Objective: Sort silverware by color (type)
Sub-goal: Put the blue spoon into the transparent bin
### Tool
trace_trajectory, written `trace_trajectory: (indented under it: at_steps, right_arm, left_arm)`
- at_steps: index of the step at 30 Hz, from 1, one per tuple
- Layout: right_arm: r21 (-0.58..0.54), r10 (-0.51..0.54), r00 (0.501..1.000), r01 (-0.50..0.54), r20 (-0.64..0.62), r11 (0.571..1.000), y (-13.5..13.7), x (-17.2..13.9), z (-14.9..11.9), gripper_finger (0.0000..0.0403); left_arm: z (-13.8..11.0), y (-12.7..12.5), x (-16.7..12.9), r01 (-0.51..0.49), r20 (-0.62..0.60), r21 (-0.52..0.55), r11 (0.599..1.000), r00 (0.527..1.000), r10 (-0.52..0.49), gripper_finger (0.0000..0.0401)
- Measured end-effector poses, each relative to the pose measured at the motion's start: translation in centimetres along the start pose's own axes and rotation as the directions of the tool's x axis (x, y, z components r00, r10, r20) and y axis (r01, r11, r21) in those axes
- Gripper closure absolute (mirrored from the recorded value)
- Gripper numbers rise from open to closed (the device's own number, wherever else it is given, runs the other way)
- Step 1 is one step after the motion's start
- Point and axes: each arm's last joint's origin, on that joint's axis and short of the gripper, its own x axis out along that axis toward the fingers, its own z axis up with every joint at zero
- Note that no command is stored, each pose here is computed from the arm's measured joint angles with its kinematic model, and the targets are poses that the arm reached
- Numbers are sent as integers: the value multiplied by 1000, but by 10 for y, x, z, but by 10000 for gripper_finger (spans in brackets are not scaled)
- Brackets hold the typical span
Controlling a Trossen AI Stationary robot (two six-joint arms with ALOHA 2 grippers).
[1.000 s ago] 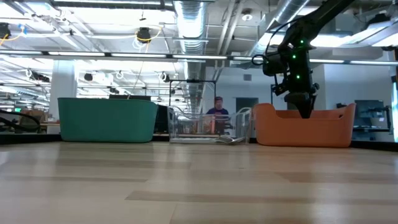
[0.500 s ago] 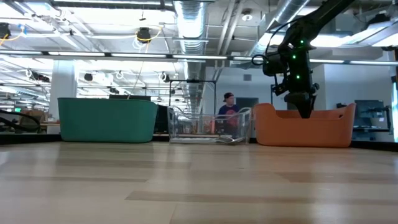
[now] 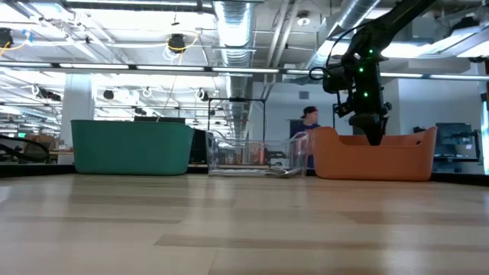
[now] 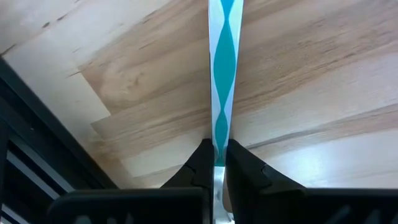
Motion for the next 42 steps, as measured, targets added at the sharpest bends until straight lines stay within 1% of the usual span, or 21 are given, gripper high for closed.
trace_trajectory:
  at_steps: [4, 8, 12, 15, 18, 22, 25, 29, 33, 36, 38, 40, 42]
  right_arm:
    - [0, 0, 1000, 0, 0, 1000, 0, 0, 0, 253]
    - [0, 0, 1000, 0, 0, 1000, 0, 0, 0, 253]
    - [11, 0, 1000, 0, -2, 1000, 0, 0, 0, 253]
    - [33, -1, 1000, 1, -2, 999, 0, 0, 0, 252]
    - [31, 0, 1000, 0, -6, 1000, 0, 0, -1, 252]
    - [23, 1, 1000, -1, -17, 1000, 1, -1, -2, 252]
    - [14, 4, 999, -3, -32, 1000, 0, -7, -1, 253]
    - [9, 1, 1000, -1, -3, 1000, -1, -23, 5, 253]
    - [32, 6, 997, -9, 81, 999, -4, -48, 13, 253]
    - [24, 71, 986, -76, 152, 997, -5, -70, 16, 253]
    - [11, 130, 969, -135, 212, 991, -4, -88, 16, 253]
    - [-12, 204, 940, -209, 274, 978, -3, -105, 16, 253]
    - [-46, 291, 894, -293, 341, 955, -1, -123, 14, 253]
  left_arm:
    - [0, -2, -5, 3, 7, 3, 1000, 1000, -3, 397]
    - [1, -4, -16, 38, 29, -1, 999, 999, -38, 398]
    - [1, -6, -32, 165, 76, -23, 986, 984, -162, 399]
    - [3, -1, -43, 223, 119, -44, 974, 969, -217, 399]
    - [6, 3, -55, 307, 164, -69, 949, 942, -292, 399]
    - [14, 10, -72, 419, 266, -71, 905, 883, -388, 400]
    - [27, 14, -85, 474, 345, -75, 877, 837, -423, 400]
    - [49, 17, -101, 512, 450, -49, 858, 778, -439, 400]
    - [74, 16, -115, 526, 528, 0, 851, 723, -446, 400]
    - [91, 16, -124, 535, 586, 31, 845, 675, -449, 401]
    - [102, 15, -131, 544, 632, 47, 838, 633, -447, 401]
    - [113, 15, -136, 548, 677, 57, 834, 593, -436, 401]
    - [123, 14, -142, 552, 714, 74, 830, 552, -430, 401]
